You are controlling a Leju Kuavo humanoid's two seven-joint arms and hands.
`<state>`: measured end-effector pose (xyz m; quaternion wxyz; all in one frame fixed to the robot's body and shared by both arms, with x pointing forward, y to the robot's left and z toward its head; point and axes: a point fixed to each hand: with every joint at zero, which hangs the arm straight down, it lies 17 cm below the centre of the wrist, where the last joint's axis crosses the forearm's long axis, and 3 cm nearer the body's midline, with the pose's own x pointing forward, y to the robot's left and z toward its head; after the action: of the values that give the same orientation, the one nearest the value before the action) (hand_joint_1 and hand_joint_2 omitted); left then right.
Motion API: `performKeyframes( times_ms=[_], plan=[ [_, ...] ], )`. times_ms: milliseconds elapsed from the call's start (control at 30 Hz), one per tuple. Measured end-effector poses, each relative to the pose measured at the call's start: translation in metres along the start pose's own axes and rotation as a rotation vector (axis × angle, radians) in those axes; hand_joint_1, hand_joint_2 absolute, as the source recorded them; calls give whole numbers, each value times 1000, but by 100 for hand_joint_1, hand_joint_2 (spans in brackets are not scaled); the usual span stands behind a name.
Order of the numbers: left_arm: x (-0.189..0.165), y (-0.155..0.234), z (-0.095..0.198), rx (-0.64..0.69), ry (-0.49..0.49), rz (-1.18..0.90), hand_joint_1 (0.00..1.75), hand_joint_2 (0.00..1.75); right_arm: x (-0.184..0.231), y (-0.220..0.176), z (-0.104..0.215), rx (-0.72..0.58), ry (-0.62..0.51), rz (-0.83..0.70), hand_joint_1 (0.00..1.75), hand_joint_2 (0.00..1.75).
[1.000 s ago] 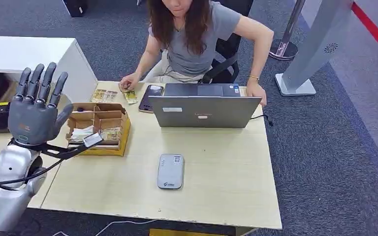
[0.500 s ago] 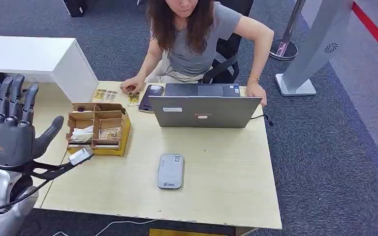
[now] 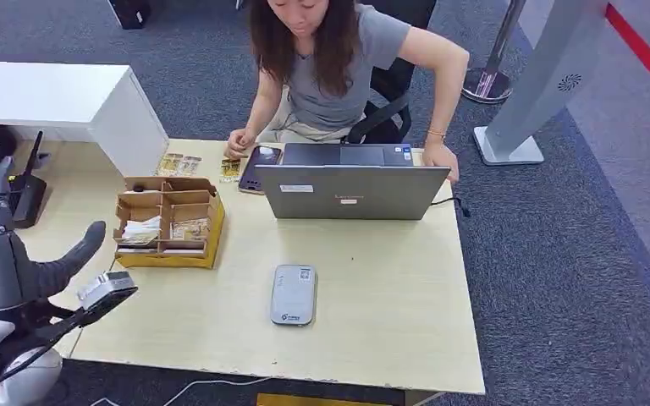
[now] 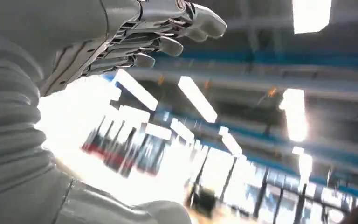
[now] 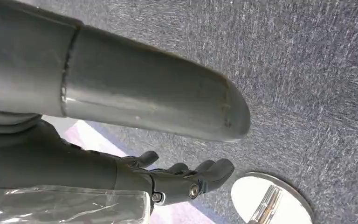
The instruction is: Pass the card to the sensor for recognition and then transmit it.
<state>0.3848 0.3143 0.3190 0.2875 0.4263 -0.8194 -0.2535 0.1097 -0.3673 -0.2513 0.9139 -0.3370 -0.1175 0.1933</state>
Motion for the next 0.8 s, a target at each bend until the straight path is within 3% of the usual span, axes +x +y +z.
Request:
performKeyframes(
  times_ms=[233,700,733,800],
  plan=[
    [1,-1,15,-7,79,338,0,175,-3,-2,0,-13,5,-8,0,0],
    [-4,15,21,54,142,513,0,175,0,-7,-1,-41,-18,-17,0,0],
    [-5,15,21,57,143,513,0,175,0,-7,-1,-41,-17,-17,0,175],
    [-6,17,21,63,148,511,0,175,0,-8,-1,-42,-17,-17,0,175]
  ],
)
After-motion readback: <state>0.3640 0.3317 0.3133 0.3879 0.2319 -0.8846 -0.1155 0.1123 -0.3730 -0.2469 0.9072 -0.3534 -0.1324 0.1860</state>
